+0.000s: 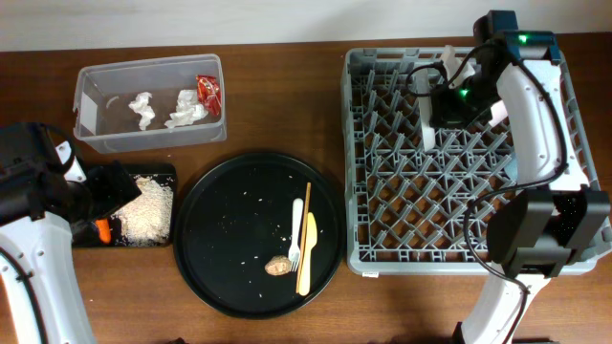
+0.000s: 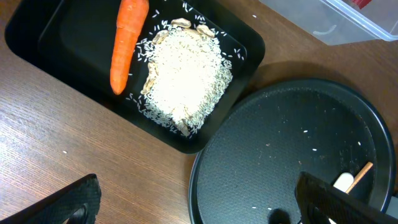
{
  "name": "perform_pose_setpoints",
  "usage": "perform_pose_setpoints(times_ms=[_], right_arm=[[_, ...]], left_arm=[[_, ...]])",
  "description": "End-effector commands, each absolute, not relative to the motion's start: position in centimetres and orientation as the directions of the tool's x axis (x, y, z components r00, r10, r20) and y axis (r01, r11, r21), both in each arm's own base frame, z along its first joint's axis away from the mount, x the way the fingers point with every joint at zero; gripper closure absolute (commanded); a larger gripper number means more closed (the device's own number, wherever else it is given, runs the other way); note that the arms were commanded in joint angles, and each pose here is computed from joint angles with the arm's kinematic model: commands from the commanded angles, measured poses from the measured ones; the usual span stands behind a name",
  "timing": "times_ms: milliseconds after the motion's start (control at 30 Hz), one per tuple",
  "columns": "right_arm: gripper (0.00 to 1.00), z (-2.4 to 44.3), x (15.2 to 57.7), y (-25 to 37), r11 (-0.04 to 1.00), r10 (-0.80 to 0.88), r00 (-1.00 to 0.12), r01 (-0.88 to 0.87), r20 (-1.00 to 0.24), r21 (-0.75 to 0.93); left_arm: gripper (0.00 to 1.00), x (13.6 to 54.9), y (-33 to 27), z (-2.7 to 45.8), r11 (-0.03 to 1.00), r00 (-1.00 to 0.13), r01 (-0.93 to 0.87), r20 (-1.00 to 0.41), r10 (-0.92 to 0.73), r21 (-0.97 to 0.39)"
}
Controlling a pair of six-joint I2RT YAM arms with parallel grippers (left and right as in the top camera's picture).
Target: Sort waste into correct bins and load items into the dishwasher rack
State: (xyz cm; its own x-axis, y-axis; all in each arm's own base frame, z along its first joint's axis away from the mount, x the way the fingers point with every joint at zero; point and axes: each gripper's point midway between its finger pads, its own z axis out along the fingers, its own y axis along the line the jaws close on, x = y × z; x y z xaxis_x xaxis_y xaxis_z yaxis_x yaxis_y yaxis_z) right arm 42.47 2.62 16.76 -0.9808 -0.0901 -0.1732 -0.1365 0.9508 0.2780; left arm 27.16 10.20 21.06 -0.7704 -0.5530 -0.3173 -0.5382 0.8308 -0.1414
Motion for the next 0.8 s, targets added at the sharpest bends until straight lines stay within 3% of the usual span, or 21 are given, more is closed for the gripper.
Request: perform_pose_setpoints(times_ms=[0, 100, 167, 267, 333, 400, 533, 567, 767], right_arm=[[0.93, 17.9, 42.1, 3.6, 0.93, -0.136, -0.969, -0.197, -0.208, 0.311], [0.86, 18.6, 42.3, 1.7, 0.968, -0.066, -0.975, -0.114, -0.211, 0.223], [0.83, 21.6, 42.6, -0.5, 0.993, 0.007, -0.959, -0.026, -0.284, 0.113], [0.78, 26.9, 41.2, -0.7, 0.996, 0.017, -0.915, -0.019, -0.402, 0.085], [0.62, 28.1, 39.2, -0.2, 0.994, 0.055, -0.921, 0.014, -0.386, 0.11], [0.6, 27.5, 37.5, 0.5, 0.988, 0.109, -0.945, 0.068, -0.31, 0.138], [0.58, 26.9, 35.7, 5.2, 0.989, -0.02, -0.969, -0.055, -0.247, 0.138], [0.48, 26.8, 35.2, 7.3, 0.985, -0.07, -0.968, -0.106, -0.24, 0.139], [0.37, 26.7, 35.0, 7.1, 0.991, 0.004, -0.975, -0.026, -0.222, 0.128]], left_arm=[[0.01, 27.1, 10.2, 21.4, 0.825, -0.76, -0.546, -0.326, -0.562, -0.15], [0.01, 27.1, 10.2, 21.4, 0.825, -0.76, -0.546, -0.325, -0.562, -0.15], [0.01, 27.1, 10.2, 21.4, 0.824, -0.76, -0.546, -0.325, -0.563, -0.15], [0.01, 27.1, 10.2, 21.4, 0.825, -0.76, -0.546, -0.325, -0.562, -0.15], [0.01, 27.1, 10.2, 21.4, 0.825, -0.761, -0.545, -0.325, -0.562, -0.15], [0.01, 27.1, 10.2, 21.4, 0.826, -0.761, -0.544, -0.325, -0.561, -0.15], [0.01, 27.5, 9.1, 21.4, 0.861, -0.797, -0.487, -0.329, -0.506, -0.145], [0.01, 27.8, 8.1, 21.4, 0.888, -0.824, -0.439, -0.332, -0.459, -0.139], [0.01, 28.2, -2.5, 17.7, 0.987, -0.975, -0.02, -0.216, -0.055, -0.16]])
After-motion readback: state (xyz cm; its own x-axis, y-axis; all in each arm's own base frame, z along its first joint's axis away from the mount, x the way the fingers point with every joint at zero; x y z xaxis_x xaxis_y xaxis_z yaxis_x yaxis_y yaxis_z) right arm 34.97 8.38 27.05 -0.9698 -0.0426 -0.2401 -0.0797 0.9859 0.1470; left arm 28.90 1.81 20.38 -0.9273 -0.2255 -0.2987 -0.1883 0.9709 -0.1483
